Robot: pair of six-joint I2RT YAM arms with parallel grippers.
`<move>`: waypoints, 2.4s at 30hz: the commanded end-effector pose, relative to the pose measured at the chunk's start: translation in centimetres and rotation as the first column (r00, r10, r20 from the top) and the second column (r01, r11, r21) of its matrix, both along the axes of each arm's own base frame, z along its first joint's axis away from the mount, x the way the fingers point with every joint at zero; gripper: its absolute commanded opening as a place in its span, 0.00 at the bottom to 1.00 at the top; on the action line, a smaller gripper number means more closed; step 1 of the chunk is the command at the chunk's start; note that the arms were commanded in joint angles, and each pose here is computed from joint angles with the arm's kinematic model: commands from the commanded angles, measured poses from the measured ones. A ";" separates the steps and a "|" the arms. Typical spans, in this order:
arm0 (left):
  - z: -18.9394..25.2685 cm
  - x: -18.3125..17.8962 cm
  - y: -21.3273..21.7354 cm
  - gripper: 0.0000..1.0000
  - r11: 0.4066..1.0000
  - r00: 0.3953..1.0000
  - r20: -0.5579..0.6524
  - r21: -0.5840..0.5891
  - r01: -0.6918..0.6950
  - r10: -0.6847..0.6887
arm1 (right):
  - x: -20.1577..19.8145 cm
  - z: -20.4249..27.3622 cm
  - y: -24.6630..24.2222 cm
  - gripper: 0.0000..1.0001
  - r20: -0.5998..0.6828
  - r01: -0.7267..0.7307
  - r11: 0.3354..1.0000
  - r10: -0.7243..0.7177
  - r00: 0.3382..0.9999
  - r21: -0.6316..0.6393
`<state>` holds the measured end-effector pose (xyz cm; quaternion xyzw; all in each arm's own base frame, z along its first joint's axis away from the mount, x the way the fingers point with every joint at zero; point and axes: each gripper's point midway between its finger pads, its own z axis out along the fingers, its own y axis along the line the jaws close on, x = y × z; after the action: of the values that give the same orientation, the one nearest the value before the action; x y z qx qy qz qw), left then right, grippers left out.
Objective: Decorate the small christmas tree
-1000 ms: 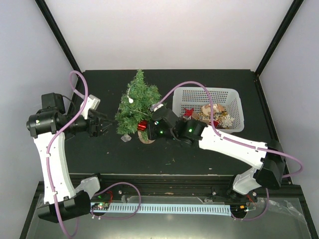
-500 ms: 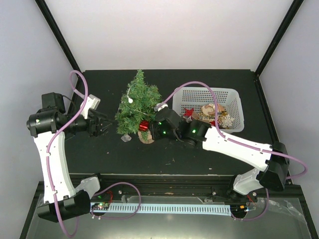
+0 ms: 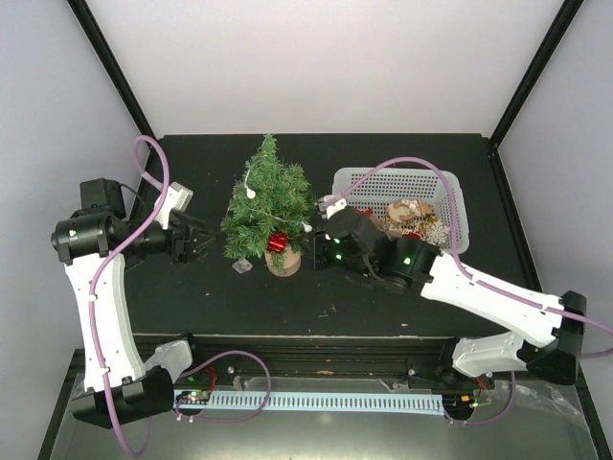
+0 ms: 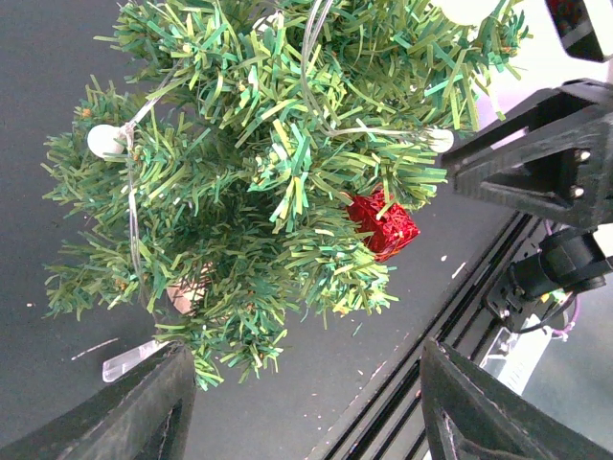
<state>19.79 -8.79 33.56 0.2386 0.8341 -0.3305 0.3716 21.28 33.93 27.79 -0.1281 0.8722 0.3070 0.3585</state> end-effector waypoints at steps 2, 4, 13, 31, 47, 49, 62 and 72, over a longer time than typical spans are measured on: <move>-0.1 -0.3 -0.2 0.65 1.000 1.000 0.017 0.006 0.020 -0.020 | -0.3 0.5 -1.8 0.24 0.016 0.027 0.999 -0.027 1.000 0.022; -0.1 -0.3 -0.2 0.65 1.000 1.000 0.016 0.005 0.020 -0.020 | -0.7 0.5 -1.5 0.14 0.015 -0.007 0.999 0.006 1.000 0.033; -0.2 -0.2 -0.2 0.65 1.000 1.000 0.015 0.009 0.019 -0.019 | -5.8 3.0 4.3 0.01 0.034 -0.368 0.922 0.367 0.930 0.120; -0.5 -0.2 -0.1 0.65 1.000 1.000 0.017 0.016 0.014 -0.014 | -3.1 0.3 6.0 0.01 0.046 -0.291 0.952 0.287 0.957 0.093; -0.6 0.0 0.0 0.65 1.000 1.000 0.006 0.012 0.016 -0.016 | -0.4 -1.8 5.2 0.01 0.037 -0.201 0.977 0.198 0.979 0.074; -0.6 0.1 0.0 0.65 1.000 1.000 0.004 0.012 0.016 -0.016 | -0.4 -2.0 5.3 0.01 0.034 -0.204 0.976 0.203 0.979 0.071; -0.8 0.2 0.1 0.66 1.000 1.000 0.001 0.016 0.015 -0.015 | -1.2 1.0 1.9 0.03 0.093 -0.166 0.980 0.157 0.983 0.108; -1.0 0.2 0.1 0.66 1.000 1.000 0.001 0.016 0.014 -0.014 | -1.3 2.7 -2.3 0.35 0.121 -0.071 0.993 0.059 0.991 0.096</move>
<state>19.91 -8.61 32.45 0.2321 0.8410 -0.3315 0.3592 18.66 33.95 31.74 -0.1919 0.8038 0.4044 0.3918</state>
